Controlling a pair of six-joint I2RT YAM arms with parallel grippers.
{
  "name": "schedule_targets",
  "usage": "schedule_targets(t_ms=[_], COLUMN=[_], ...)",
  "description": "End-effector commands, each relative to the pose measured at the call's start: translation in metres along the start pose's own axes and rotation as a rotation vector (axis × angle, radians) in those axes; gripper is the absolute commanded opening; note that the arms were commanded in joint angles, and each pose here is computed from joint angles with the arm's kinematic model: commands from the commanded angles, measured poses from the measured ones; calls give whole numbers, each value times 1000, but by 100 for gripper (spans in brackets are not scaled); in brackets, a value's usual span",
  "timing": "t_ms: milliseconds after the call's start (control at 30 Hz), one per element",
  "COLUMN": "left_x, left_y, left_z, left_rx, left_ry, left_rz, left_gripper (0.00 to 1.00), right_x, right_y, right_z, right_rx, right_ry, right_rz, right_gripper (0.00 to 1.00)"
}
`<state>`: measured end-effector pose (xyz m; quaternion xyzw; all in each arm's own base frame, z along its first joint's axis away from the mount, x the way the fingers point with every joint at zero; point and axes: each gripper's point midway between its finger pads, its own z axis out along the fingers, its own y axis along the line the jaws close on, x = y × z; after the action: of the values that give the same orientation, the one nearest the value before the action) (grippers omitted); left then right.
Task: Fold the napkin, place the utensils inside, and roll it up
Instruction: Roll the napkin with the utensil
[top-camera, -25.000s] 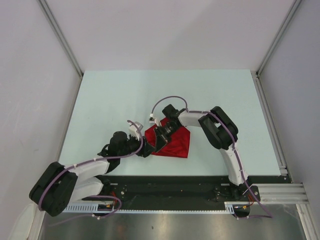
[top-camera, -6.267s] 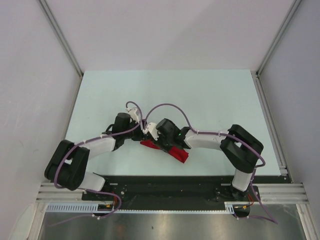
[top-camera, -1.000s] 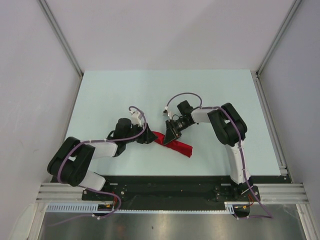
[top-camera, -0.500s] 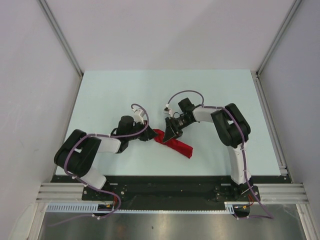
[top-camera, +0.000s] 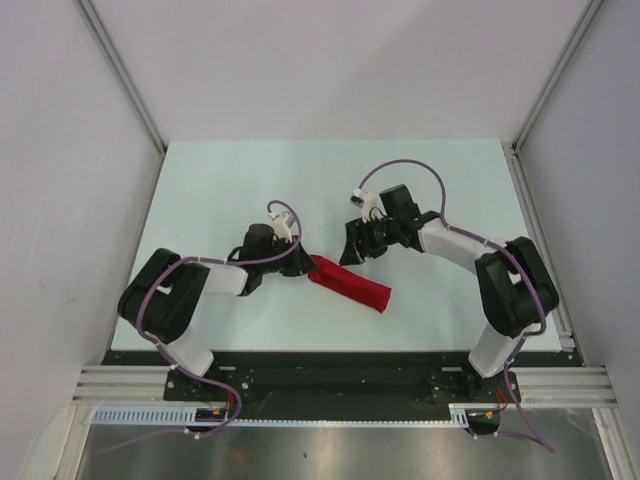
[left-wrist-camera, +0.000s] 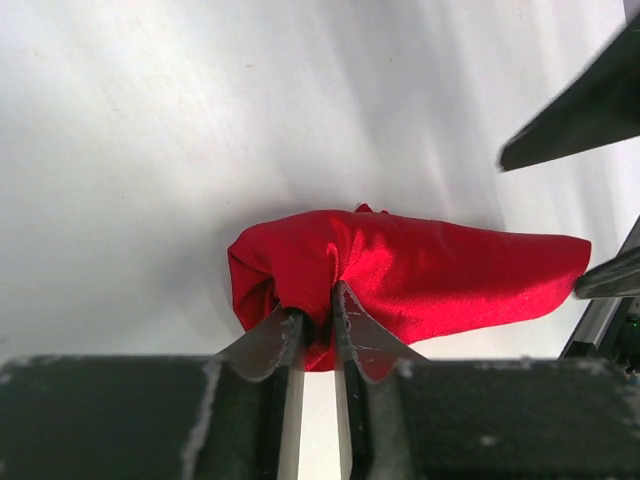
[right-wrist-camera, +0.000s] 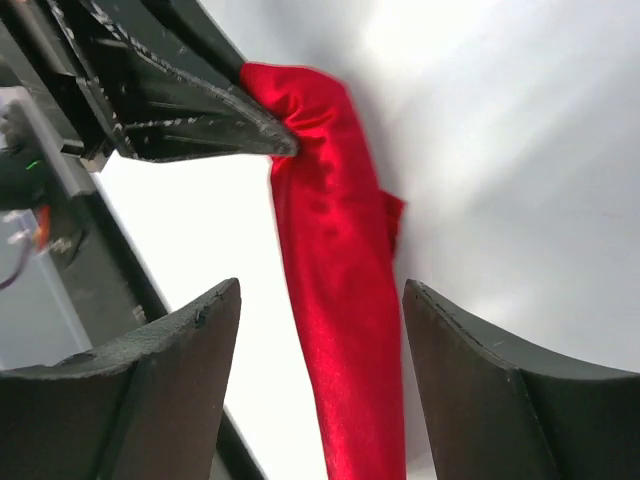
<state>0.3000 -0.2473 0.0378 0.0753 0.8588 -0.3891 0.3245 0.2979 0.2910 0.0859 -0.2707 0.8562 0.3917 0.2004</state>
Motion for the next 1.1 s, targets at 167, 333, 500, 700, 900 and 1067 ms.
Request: schedule_targets(t_ms=[167, 333, 500, 700, 900, 1067], left_x=[-9, -20, -33, -56, -85, -98], left_y=[-9, -9, 2, 6, 5, -1], left_z=[5, -2, -26, -72, -148, -213], left_rx=[19, -15, -117, -220, -324, -413], left_ry=[0, -31, -104, -224, -421, -506], left_rz=[-38, -21, -14, 8, -41, 17], left_gripper=[50, 75, 100, 100, 100, 100], right_x=[-10, -13, -19, -26, -29, -16], right_y=[-5, -1, 4, 12, 17, 17], right_z=[-30, -45, -66, -99, -151, -186], right_rx=[242, 296, 338, 391, 500, 578], right_ry=[-176, -228, -316, -431, -605, -723], right_rz=[-108, -120, -125, -133, -117, -103], right_gripper=[73, 74, 75, 76, 77, 78])
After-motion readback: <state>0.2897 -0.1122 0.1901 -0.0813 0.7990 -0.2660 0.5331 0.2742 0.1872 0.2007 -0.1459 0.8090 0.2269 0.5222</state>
